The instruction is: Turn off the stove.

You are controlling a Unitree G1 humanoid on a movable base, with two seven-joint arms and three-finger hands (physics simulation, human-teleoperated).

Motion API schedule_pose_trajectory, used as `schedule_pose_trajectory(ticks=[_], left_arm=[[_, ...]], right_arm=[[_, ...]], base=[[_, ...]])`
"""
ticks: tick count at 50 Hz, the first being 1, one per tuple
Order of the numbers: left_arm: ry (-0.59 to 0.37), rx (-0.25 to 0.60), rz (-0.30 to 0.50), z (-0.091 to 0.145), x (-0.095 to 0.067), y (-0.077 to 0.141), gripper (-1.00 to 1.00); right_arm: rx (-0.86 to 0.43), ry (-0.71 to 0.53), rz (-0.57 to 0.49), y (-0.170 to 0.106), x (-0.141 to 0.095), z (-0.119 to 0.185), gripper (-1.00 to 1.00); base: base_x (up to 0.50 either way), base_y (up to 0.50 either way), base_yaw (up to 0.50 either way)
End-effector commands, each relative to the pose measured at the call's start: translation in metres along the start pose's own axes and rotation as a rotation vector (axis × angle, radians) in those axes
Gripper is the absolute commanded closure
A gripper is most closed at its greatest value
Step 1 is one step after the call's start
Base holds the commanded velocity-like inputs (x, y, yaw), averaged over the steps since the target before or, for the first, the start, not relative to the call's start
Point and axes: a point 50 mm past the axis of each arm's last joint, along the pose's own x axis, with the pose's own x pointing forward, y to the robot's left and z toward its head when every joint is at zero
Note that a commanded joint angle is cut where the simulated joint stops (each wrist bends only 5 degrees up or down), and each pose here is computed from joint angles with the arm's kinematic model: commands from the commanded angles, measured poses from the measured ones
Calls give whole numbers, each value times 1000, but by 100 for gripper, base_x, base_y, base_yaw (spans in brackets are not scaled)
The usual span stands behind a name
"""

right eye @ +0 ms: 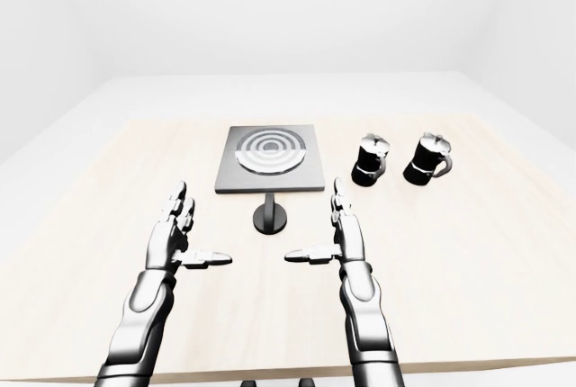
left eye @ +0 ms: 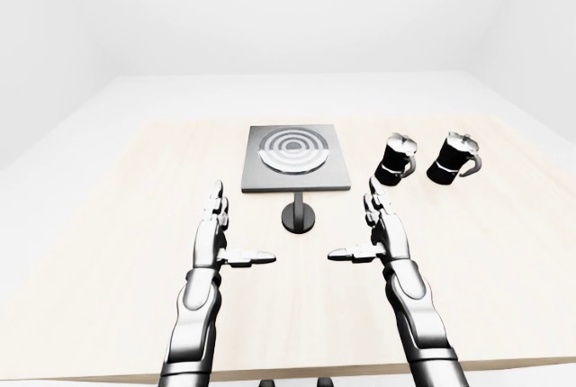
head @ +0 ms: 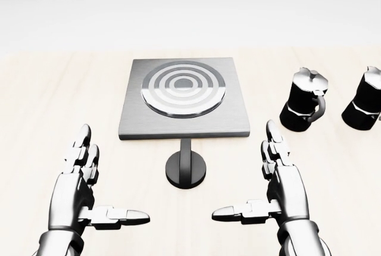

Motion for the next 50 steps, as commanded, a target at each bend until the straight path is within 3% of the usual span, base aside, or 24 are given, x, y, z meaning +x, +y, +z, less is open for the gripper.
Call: schedule_pose_trajectory(ticks=[1,8,14,17,20,23,24,25,26,27,30,32,36,40,42,47,48,50], left_arm=[[0,10,-3,-3,0,0,-100],[9,-5,9,0,1,1,-100],[-13,-93,95,11,3,16,-100],[-74,-101,124,18,-3,21,-100],[-66,-125,130,21,-7,26,-100],[-89,-139,184,27,-12,36,-100],[-91,-130,248,28,-13,45,-100],[-91,-129,251,28,-14,46,-100],[-109,-139,353,32,-17,60,-100],[-103,-151,353,32,-19,64,-100],[-92,-154,468,31,-27,83,-100],[-41,-193,570,22,-24,97,-100],[-56,-160,765,19,-27,114,-100],[-68,-168,862,18,-38,124,-100],[-32,-129,944,15,-40,129,-100],[-91,-147,977,17,-50,134,-100],[-134,-116,982,24,-57,133,-100],[-145,-138,1013,24,-67,136,-100]], right_arm=[[1,4,3,0,0,-1,-100],[1,4,3,0,1,-2,-100],[0,3,2,0,1,-1,-100],[-2,4,1,0,1,-1,-100],[-4,0,2,0,1,-1,-100],[-3,2,2,0,1,-1,-100],[-4,2,2,0,1,-1,-100],[-4,2,2,0,1,-1,-100],[-7,-2,3,0,0,1,-100],[-7,-2,3,0,0,1,-100],[-8,-4,3,0,0,-1,-100],[-10,-4,4,0,0,0,-100],[-11,-6,3,0,-1,1,-100],[-10,-5,3,0,-1,1,-100],[-9,-3,4,0,0,-1,-100],[-8,-2,3,0,-1,1,-100],[-7,-1,4,0,-1,0,-100],[-6,0,3,0,-1,1,-100]], base=[[36,0,0],[30,0,0],[8,0,0],[0,0,0],[0,0,0],[0,0,0],[0,0,0],[0,0,0],[0,0,0],[0,0,0],[0,0,0],[0,0,0],[0,0,0],[0,0,0],[0,0,0],[0,0,0],[0,0,0],[0,0,0]])
